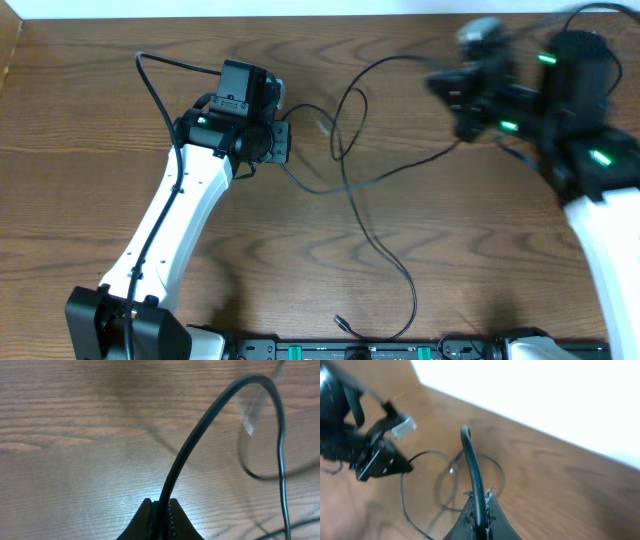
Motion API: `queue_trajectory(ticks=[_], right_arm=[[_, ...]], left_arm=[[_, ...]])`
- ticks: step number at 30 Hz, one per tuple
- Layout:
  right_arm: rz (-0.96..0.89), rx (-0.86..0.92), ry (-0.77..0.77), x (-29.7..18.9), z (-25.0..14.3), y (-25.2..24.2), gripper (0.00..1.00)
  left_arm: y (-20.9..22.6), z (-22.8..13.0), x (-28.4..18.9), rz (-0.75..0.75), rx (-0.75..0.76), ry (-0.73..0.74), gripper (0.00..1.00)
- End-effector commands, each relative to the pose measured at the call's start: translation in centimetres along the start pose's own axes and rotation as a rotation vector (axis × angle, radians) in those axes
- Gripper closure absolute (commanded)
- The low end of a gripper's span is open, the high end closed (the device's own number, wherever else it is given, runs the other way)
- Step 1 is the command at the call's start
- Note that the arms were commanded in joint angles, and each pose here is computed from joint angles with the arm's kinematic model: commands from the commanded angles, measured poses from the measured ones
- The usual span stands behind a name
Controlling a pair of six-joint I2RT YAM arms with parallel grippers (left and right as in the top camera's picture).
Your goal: Untangle cables
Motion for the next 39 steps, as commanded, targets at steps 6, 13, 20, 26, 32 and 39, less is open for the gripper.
queue_trajectory(ticks=[6, 13, 20, 26, 32, 39], right_arm=[[-0.295, 0.064, -0.183, -10.5, 0.9, -0.3, 0.99], [-0.49, 0.159, -0.236, -15.1, -0.2, -1.4, 0.99], [-0.593, 0.307, -0.294, -17.1, -0.7, -2.9, 0.99], [-0.702, 0.448, -0.338, -18.4, -1.3, -4.3, 0.99], [-0.795, 0.582, -0.341, -18.9, -2.3, -5.8, 0.99], [-0.889, 0.752, -0.341, -18.9, -3.4, -7.4, 0.99]], left_arm=[[1.1, 0.3, 0.0, 0.163, -0.065, -0.021, 0.92], [1.7, 0.3, -0.1, 0.245, -0.135, -0.038, 0.92], [2.5, 0.1, -0.3, 0.347, -0.149, -0.044, 0.93], [4.1, -0.3, -0.7, 0.426, -0.249, -0.033, 0.92], [6.6, -0.8, -1.2, 0.466, -0.469, -0.037, 0.92], [8.3, -1.2, -1.5, 0.493, -0.693, -0.067, 0.93]])
Point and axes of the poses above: each gripper's point midway between its finger pads, its own x axis out along the fingers, its own y axis along the line the jaws close on, z = x × y, the point moved 10 cm from there along -x, back along the fingers, and after that the axes turned 2 degrees about x, right-handed, at the moved point
